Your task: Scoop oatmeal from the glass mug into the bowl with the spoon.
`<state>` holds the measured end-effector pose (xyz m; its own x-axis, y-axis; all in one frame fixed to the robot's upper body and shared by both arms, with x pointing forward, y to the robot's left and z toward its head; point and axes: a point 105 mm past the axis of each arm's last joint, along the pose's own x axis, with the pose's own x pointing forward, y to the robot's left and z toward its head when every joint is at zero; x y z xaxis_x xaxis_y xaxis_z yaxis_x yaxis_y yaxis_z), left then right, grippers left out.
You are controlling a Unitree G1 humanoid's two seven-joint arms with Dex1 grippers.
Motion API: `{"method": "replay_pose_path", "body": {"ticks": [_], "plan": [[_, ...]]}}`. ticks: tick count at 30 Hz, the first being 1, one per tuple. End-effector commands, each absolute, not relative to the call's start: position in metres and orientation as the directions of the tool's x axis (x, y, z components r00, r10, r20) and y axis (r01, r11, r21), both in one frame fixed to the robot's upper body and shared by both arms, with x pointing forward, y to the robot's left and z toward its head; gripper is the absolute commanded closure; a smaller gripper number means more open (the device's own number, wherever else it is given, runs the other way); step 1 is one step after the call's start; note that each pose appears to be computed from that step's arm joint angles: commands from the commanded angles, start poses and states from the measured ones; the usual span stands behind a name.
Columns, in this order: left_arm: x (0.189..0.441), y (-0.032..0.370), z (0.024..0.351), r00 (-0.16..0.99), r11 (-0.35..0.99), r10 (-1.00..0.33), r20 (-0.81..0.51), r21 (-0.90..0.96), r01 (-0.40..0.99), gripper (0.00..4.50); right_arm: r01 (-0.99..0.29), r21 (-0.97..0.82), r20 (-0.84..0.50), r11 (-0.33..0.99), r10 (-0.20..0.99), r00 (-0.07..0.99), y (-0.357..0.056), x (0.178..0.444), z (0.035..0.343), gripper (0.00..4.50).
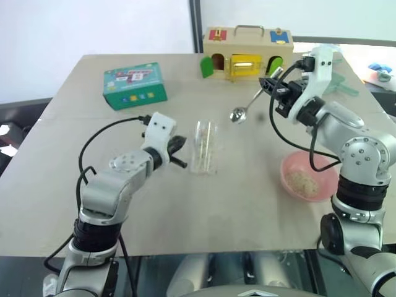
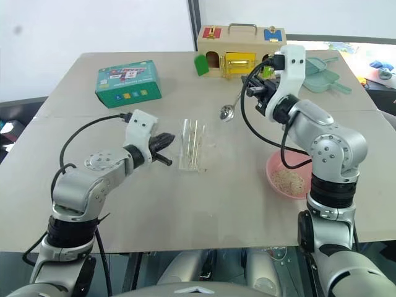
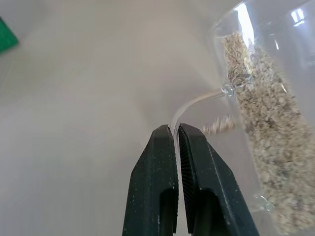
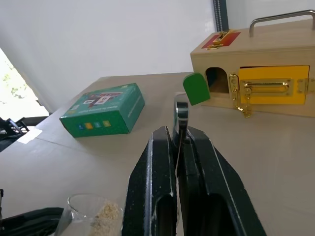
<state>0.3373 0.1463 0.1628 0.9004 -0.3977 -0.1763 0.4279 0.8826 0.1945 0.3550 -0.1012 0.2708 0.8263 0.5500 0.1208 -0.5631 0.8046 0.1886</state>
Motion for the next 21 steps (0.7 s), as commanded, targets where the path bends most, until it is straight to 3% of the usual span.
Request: {"method": "replay_pose_path", "body": {"ticks": [1, 4, 6, 10, 16, 21], "plan": [[0.332, 0.142, 0.219, 0.875, 0.893, -0.427, 0.228, 0.257, 0.369, 4.47, -0.567, 0.159, 0.203, 0.808, 0.536, 0.82, -0.11, 0.347, 0.293, 4.5], [0.327, 0.146, 0.233, 0.827, 0.911, -0.382, 0.413, 0.317, 0.263, 4.47, -0.547, 0.163, 0.212, 0.821, 0.513, 0.832, -0.118, 0.346, 0.296, 4.5], [0.319, 0.139, 0.233, 0.754, 0.88, -0.464, 0.465, 0.336, 0.335, 4.47, -0.53, 0.164, 0.214, 0.832, 0.495, 0.842, -0.124, 0.346, 0.297, 4.5], [0.307, 0.144, 0.223, 0.686, 0.87, -0.493, 0.536, 0.33, 0.367, 4.47, -0.502, 0.162, 0.203, 0.85, 0.469, 0.86, -0.133, 0.343, 0.295, 4.5], [0.29, 0.143, 0.187, 0.629, 0.803, -0.595, 0.501, 0.402, 0.44, 4.47, -0.462, 0.165, 0.183, 0.871, 0.434, 0.882, -0.145, 0.335, 0.287, 4.5], [0.288, 0.14, 0.162, 0.645, 0.795, -0.605, 0.466, 0.396, 0.46, 4.47, -0.441, 0.164, 0.167, 0.883, 0.415, 0.894, -0.152, 0.331, 0.283, 4.5]]}}
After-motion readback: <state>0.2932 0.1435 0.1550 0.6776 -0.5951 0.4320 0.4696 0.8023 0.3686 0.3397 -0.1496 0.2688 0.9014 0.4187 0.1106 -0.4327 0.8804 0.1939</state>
